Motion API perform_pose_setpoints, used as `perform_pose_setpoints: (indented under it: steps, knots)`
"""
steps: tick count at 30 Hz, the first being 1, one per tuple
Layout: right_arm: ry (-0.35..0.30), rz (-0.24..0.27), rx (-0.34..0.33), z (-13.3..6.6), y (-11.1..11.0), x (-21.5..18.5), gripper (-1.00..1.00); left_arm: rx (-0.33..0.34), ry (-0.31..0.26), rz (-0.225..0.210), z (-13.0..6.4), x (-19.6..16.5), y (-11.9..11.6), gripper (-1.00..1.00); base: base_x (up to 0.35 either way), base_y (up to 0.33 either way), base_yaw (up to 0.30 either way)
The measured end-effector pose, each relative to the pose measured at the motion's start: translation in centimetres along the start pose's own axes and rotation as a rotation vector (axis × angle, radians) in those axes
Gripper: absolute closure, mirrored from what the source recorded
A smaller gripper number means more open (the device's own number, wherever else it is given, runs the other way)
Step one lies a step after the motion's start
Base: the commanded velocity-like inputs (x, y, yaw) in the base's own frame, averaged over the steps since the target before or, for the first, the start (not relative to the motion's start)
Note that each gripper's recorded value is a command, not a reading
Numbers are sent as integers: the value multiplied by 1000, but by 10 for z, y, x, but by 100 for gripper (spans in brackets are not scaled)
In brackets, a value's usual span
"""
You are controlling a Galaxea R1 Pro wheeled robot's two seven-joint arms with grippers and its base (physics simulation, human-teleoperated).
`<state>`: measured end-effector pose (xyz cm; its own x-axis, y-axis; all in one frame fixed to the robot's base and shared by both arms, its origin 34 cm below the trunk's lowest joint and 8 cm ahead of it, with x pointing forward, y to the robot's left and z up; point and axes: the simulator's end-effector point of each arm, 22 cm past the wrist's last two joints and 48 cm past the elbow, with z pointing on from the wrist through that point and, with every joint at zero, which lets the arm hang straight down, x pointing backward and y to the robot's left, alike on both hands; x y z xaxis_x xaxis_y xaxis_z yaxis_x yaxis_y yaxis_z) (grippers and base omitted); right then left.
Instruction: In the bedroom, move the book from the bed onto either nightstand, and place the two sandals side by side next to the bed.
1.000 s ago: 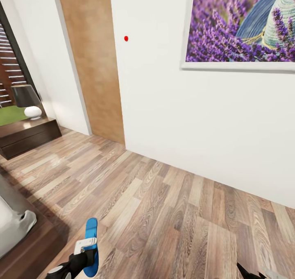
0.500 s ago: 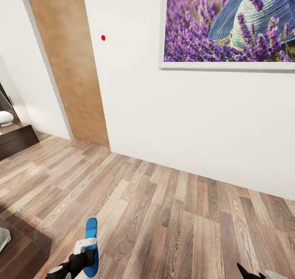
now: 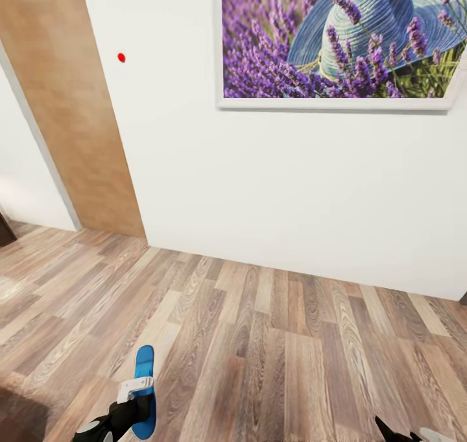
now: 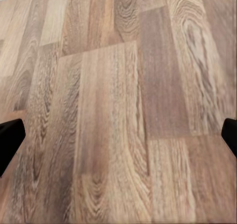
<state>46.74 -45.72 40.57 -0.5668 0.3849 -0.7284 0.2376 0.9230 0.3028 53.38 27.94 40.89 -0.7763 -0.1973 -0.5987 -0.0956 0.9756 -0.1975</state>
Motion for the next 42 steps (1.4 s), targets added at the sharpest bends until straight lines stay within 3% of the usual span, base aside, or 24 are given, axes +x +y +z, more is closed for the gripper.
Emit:
perform_pose_setpoints:
  steps: [42]
  knots:
    - [0, 0, 0, 0, 0, 0, -100, 0, 0, -1, 0, 0, 0, 100, 0, 0, -282]
